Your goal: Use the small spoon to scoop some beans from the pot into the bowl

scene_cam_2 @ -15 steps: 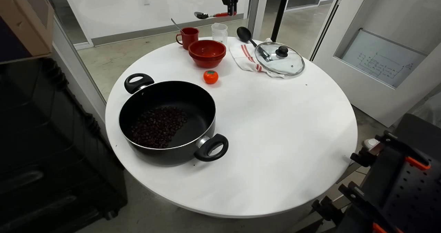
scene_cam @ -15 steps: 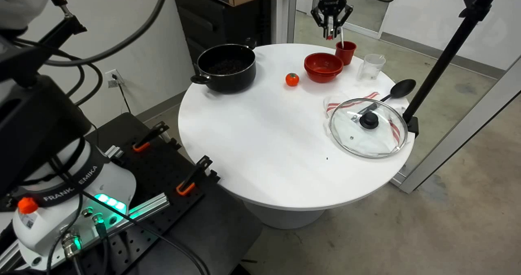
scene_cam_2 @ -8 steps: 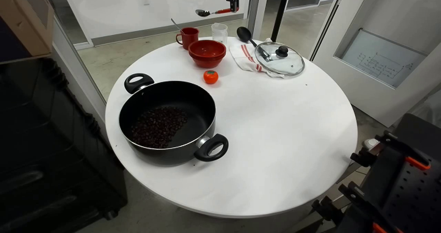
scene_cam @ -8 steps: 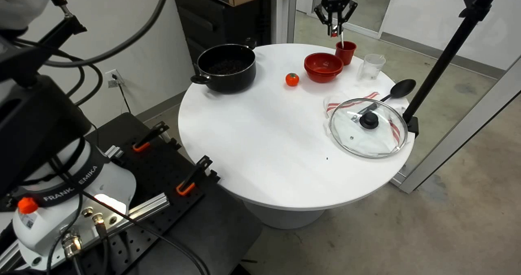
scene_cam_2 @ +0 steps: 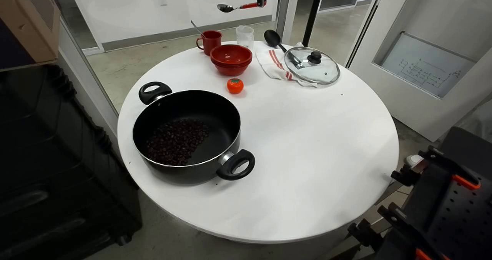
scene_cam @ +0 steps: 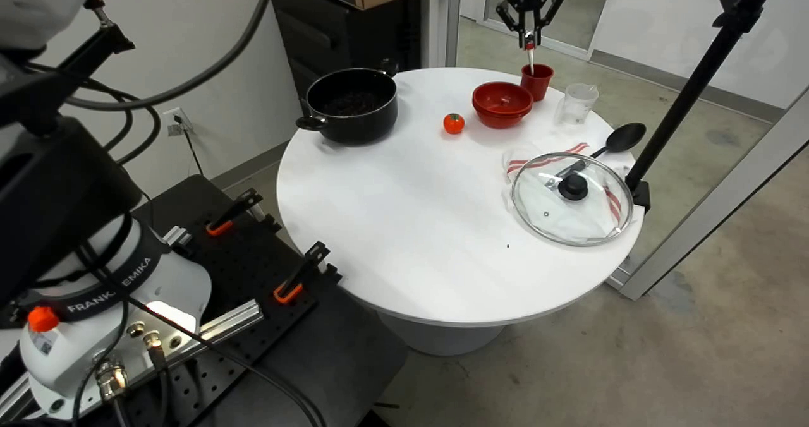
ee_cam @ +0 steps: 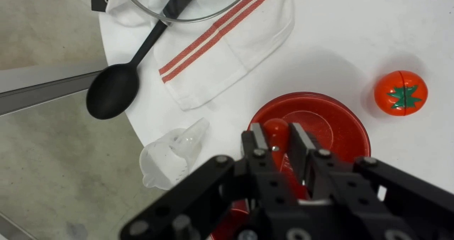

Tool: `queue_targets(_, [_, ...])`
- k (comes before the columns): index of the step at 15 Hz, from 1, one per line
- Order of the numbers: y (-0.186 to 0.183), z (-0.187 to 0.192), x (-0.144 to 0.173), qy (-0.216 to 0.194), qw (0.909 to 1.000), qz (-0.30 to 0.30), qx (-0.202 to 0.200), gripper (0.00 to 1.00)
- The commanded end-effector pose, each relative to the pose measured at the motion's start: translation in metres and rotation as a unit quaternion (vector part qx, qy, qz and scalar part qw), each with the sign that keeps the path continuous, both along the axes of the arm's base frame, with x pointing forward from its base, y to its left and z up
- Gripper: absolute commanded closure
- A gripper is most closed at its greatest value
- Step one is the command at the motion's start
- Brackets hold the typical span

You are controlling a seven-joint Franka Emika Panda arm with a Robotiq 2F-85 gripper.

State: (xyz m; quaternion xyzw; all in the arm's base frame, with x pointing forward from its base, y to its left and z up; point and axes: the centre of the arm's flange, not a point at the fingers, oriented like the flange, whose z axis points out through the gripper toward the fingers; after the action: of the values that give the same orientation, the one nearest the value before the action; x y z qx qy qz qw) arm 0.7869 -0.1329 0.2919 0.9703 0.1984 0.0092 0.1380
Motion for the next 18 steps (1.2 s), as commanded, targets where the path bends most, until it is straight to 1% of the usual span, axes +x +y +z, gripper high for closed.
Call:
queue_targets(1, [-0.005, 0.005, 0.022, 0.002, 0.9995, 0.019, -0.025, 0.95])
queue_targets(4, [-0.005, 0.004, 0.02, 0.001, 0.9991, 0.022, -0.035, 0.95])
queue_targets(5, [-0.016, 0.021, 0.05, -0.015, 0.9988, 0.013, -0.044, 0.95])
queue_targets(6, [-0.008, 0.01, 0.034, -0.013, 0.9987, 0.021, -0.045, 0.95])
queue_targets(7, [-0.007, 0.011, 0.03, -0.017, 0.9985, 0.022, -0.048, 0.95])
queue_targets(9, [0.0, 0.006, 0.012, -0.016, 0.9979, 0.027, -0.056, 0.95])
queue_targets(13, [0.022, -0.022, -0.026, -0.011, 0.997, 0.04, -0.065, 0.95])
queue_targets(15, [0.03, -0.037, -0.032, -0.005, 0.9967, 0.046, -0.067, 0.95])
queue_targets(18, [0.032, -0.044, -0.021, 0.011, 0.9968, 0.046, -0.065, 0.95])
